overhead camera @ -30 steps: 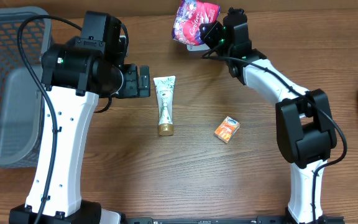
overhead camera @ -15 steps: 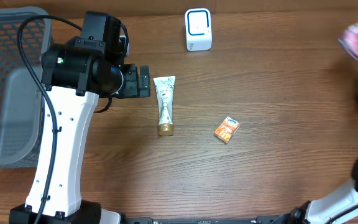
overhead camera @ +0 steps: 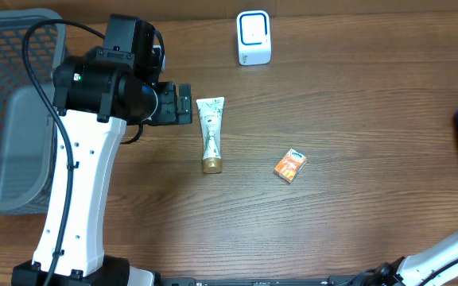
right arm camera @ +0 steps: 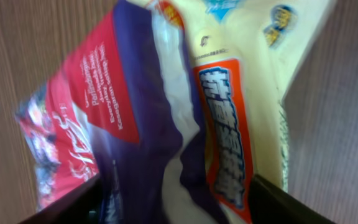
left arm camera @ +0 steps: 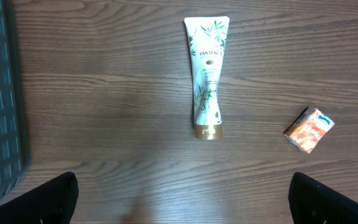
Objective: Scan the item barcode
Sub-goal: 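Reach the right gripper to the orange Kleenex pack and grasp it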
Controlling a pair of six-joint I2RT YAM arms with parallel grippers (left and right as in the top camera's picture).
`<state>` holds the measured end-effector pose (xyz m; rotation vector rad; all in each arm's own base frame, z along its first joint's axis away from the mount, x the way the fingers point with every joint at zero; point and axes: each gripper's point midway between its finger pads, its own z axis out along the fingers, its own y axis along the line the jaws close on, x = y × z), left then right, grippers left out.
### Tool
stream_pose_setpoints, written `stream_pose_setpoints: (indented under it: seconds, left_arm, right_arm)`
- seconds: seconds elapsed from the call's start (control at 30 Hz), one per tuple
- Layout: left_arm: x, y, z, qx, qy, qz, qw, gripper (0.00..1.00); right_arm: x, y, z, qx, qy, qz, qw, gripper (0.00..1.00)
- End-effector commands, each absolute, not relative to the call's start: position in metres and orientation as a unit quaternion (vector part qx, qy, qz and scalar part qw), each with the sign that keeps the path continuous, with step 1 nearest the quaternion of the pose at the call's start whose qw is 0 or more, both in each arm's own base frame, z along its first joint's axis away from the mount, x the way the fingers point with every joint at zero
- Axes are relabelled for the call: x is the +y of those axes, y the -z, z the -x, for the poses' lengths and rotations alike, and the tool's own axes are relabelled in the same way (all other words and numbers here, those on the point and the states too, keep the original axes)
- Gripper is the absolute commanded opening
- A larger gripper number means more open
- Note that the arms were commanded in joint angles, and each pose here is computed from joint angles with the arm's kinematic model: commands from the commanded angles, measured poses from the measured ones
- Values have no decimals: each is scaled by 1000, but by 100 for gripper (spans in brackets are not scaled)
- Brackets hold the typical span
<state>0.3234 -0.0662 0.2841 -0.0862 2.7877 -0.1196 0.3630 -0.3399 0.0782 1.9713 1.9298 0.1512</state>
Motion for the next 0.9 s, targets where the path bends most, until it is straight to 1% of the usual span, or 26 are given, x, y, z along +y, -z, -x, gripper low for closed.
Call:
stream_pose_setpoints:
  seconds: [0.0, 0.03, 0.07, 0.13, 0.17, 0.23, 0.27, 0.3, 0.43, 0.47, 0.5, 0.6, 0.7, 0.87]
  left_arm:
    - [-63, -284, -325, 983, 37, 41, 175, 100]
    - [-63, -284, -325, 983, 37, 41, 175, 100]
    - [-63, -284, -325, 983, 37, 40, 175, 100]
    - [-63, -284, -325, 983, 37, 41, 175, 100]
    - [-63, -284, -325, 983, 37, 41, 175, 100]
    - [-63, -284, -325, 983, 37, 41, 175, 100]
    - [-63, -284, -325, 983, 37, 40, 175, 100]
    - [-63, -284, -325, 983, 37, 40, 175, 100]
    - [-63, -284, -325, 983, 37, 41, 175, 100]
    - [-63, -284, -325, 983, 37, 41, 175, 100]
    - [-63, -284, -325, 983, 37, 41, 175, 100]
    - [-63, -284, -325, 983, 37, 41, 175, 100]
    - [-63, -284, -325, 983, 37, 41, 175, 100]
    - [-63, -284, -325, 983, 37, 41, 175, 100]
  right_arm:
    - [-336, -182, -375, 708, -103, -635, 291, 82]
    - [-326, -200, -381, 722, -128, -605, 310, 86]
    - [-301, -229, -390, 745, -177, -548, 335, 91]
    - [-262, -259, -398, 762, -249, -486, 348, 93]
    - [-230, -276, -402, 772, -299, -441, 346, 93]
    - [-187, -285, -404, 790, -344, -391, 324, 94]
    - [-154, -280, -402, 813, -357, -357, 292, 99]
    - [-130, -273, -400, 832, -361, -327, 267, 100]
    - [-25, -234, -377, 897, -370, -196, 144, 100]
    - [9, -213, -369, 913, -359, -169, 97, 100]
    - [28, -201, -365, 919, -355, -155, 74, 100]
    - [75, -164, -353, 931, -338, -136, 21, 100]
    - [111, -109, -331, 944, -284, -165, -35, 100]
    - [131, -69, -291, 948, -250, -170, -94, 100]
